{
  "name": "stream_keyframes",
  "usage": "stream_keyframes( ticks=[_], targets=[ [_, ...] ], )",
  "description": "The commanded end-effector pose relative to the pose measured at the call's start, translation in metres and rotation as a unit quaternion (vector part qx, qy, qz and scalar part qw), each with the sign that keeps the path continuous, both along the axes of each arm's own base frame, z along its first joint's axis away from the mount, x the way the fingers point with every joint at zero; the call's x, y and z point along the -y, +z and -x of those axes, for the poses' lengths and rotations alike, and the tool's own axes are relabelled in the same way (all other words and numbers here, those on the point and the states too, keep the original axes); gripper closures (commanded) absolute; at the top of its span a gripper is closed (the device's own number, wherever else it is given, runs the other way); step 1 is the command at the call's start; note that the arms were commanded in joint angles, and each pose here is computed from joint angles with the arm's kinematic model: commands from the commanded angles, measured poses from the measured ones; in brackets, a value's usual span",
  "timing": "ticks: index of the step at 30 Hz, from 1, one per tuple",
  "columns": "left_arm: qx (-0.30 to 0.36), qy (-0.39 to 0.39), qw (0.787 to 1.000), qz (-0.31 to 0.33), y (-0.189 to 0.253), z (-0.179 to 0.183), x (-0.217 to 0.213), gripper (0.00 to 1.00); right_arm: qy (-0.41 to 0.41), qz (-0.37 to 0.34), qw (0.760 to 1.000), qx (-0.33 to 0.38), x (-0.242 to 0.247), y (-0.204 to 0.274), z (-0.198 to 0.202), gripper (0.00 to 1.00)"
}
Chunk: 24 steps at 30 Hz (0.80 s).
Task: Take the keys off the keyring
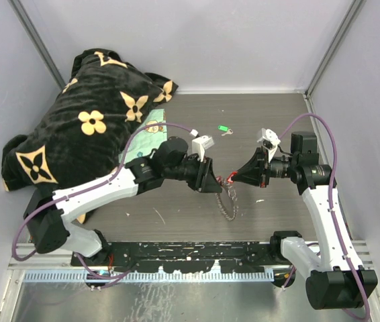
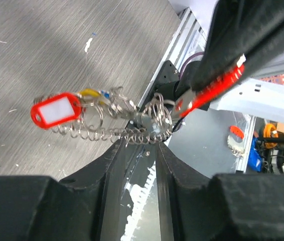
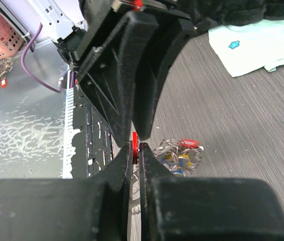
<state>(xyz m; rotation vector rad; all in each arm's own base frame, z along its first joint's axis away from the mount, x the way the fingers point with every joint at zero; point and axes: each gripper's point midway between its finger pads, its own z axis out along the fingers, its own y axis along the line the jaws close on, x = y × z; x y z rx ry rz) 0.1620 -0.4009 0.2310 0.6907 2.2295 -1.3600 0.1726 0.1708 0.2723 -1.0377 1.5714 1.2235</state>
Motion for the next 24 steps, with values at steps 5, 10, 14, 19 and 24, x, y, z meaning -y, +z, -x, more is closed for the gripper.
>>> stream_keyframes(
  ticks=[5,10,14,19,24],
  targets=[
    [0.281,-0.021,0.947,0.157,0.062,0.000,-0.025,0.61,0.016,-0.013,0.999,0.027,-0.003,0.012,0.004,0.99],
    [0.401,-0.043,0.898,0.177,0.066,0.003,-0.031,0.55,0.014,-0.012,0.999,0.032,-0.002,0.012,0.004,0.99],
    [0.443,-0.057,0.873,0.195,0.075,0.004,-0.026,0.55,0.011,-0.008,0.999,0.035,-0.002,0.010,0.004,0.99],
    [0.448,-0.048,0.865,0.221,0.084,-0.001,-0.017,0.55,0.007,-0.002,0.999,0.046,-0.001,0.009,0.004,0.99],
    [0.428,-0.049,0.869,0.243,0.079,-0.004,-0.002,0.51,0.006,0.003,0.998,0.058,0.000,0.010,0.004,0.99]
  ],
)
